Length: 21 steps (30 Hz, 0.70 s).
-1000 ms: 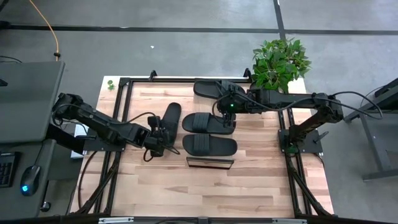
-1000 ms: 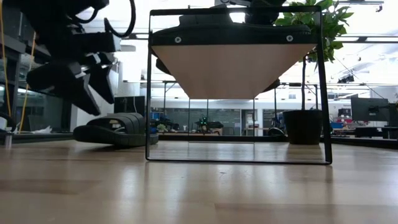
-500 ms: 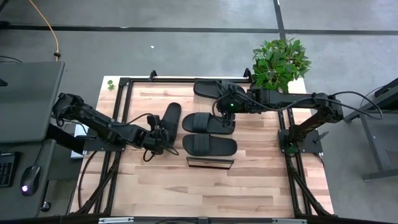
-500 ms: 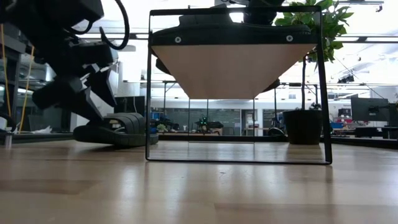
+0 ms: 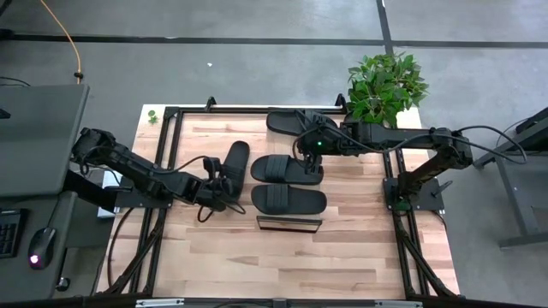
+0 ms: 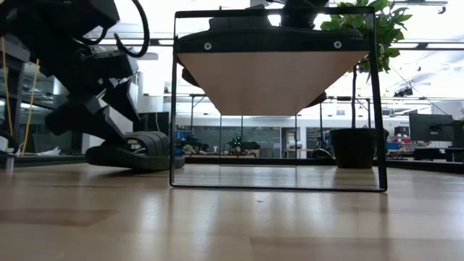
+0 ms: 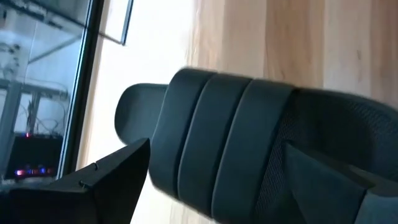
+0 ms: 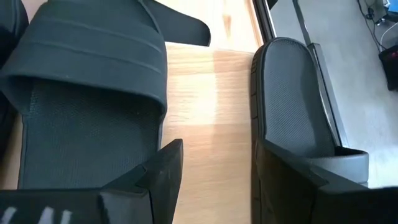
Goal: Pick and place slides into the shelf
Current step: Put the black slipper on the shelf
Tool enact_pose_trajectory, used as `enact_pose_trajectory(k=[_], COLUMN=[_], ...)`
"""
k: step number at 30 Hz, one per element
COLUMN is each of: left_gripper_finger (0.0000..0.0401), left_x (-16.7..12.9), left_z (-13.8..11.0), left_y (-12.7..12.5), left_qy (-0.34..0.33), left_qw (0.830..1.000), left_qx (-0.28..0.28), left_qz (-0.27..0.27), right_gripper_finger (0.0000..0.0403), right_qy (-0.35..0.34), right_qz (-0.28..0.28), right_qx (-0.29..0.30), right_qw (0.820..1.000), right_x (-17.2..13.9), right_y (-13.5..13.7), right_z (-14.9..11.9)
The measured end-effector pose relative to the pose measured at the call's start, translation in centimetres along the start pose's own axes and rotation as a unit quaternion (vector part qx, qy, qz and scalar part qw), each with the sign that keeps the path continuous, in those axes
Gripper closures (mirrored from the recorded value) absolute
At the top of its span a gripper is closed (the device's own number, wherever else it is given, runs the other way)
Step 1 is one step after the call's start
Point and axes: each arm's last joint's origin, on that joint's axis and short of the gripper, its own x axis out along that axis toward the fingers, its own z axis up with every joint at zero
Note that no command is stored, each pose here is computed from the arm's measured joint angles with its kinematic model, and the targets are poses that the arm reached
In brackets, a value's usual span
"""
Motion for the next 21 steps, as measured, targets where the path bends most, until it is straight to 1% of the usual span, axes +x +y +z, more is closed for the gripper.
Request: enact_pose_trajectory(k=[6,9,13,21], left_gripper_finger=[0.006,0.0072,0.0114,0.0223], left_x=[0.16,0.18,0.31,0.72], left_z=[0.18,0.16,0.08,0.04], left_y=[-0.16,-0.18,-0.26,-0.62], left_qy=[-0.021,-0.019,-0.016,-0.009], left_qw=[1.0,1.0,1.0,0.999], left_qx=[-0.002,0.0,0.007,0.035], left_qz=[-0.001,-0.001,0.006,0.011], right_gripper_finger=[0.0208,0.0208,0.0208,0.0208], right_qy=[-0.008,-0.008,-0.008,-0.013], right_qz=[-0.001,-0.001,-0.001,-0.002], right_qx=[0.004,0.003,0.002,0.0], right_qw=[1.0,1.0,1.0,1.0], right_x=[-0.01,0.0,0.0,0.0], right_y=[-0.03,-0.03,-0.03,-0.04], right_z=[0.15,0.15,0.16,0.25])
